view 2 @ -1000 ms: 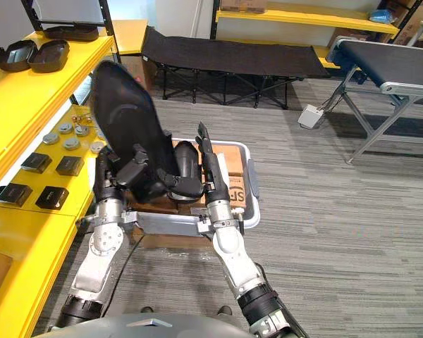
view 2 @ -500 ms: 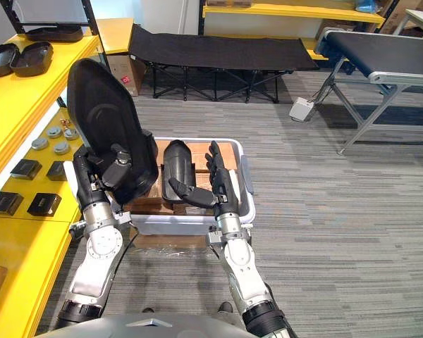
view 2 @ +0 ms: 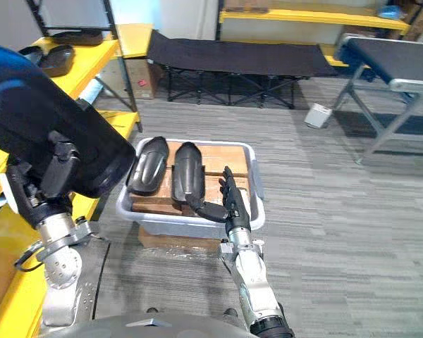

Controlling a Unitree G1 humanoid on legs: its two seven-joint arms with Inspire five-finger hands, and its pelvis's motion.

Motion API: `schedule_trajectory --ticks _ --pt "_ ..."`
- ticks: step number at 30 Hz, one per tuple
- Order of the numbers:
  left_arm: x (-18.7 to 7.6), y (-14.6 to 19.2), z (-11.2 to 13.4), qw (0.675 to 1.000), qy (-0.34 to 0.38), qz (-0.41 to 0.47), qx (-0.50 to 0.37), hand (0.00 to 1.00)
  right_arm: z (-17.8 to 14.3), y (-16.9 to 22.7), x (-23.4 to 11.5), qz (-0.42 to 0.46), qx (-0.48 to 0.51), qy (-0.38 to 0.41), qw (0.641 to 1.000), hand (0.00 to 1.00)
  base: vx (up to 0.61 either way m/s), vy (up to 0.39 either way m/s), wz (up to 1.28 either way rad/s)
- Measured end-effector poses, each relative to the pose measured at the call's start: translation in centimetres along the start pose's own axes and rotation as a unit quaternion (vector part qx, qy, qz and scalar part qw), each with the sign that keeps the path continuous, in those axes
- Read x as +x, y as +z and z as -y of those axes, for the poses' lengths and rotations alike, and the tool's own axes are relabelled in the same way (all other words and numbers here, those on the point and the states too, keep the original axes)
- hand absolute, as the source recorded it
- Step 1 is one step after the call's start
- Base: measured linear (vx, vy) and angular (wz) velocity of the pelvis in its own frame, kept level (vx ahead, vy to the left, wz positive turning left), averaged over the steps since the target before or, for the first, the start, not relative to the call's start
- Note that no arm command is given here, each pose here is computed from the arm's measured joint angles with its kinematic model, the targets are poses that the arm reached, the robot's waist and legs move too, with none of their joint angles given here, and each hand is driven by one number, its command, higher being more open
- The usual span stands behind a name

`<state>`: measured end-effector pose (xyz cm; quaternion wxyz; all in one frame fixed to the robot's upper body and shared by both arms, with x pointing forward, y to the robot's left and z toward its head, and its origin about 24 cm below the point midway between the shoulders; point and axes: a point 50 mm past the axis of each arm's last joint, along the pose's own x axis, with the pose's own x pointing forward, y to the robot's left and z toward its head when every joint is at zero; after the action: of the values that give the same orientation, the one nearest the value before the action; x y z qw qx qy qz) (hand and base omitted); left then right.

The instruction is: Walk over and take three plastic housings, then place them on the shelf

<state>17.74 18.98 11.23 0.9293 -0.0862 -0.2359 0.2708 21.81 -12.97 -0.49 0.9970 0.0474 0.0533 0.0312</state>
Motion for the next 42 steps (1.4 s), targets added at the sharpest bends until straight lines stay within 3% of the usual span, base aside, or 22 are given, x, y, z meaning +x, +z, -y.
schedule_trajectory --ticks 8,11,21,23,27,32,42 --pt "-0.6 1.4 -5.2 0.998 0.050 0.012 0.032 0.00 -1.0 2.9 2.6 0.053 -0.009 0.036 0.998 1.00 -0.01 -0.014 0.43" --pt "-0.9 1.4 -6.0 0.999 0.045 0.002 0.026 0.00 -1.4 3.7 3.3 0.068 -0.012 0.054 0.996 1.00 -0.02 0.030 0.18" --pt "-1.0 1.3 -4.9 1.000 -0.024 -0.005 -0.017 0.00 -2.3 3.5 3.2 0.061 -0.013 0.090 0.994 1.00 -0.01 0.009 0.23" --pt "-1.0 1.1 -3.7 0.998 -0.059 -0.005 -0.036 0.00 -1.0 3.1 2.9 0.052 -0.013 0.060 0.997 1.00 0.02 0.049 1.11" --pt "-1.1 1.1 -3.4 0.996 -0.081 -0.006 -0.039 0.00 -0.7 3.0 2.9 0.051 -0.013 0.047 0.997 1.00 0.05 0.130 0.65" --pt "-0.8 1.3 -2.7 0.986 -0.160 -0.001 -0.036 0.00 -0.2 2.4 2.3 0.040 -0.007 0.030 0.999 1.00 0.09 0.068 0.96" --pt "-1.0 1.0 -2.0 0.983 -0.170 -0.011 -0.064 0.00 -0.1 2.9 2.4 0.051 -0.029 0.046 0.997 1.00 0.02 -0.049 0.04"
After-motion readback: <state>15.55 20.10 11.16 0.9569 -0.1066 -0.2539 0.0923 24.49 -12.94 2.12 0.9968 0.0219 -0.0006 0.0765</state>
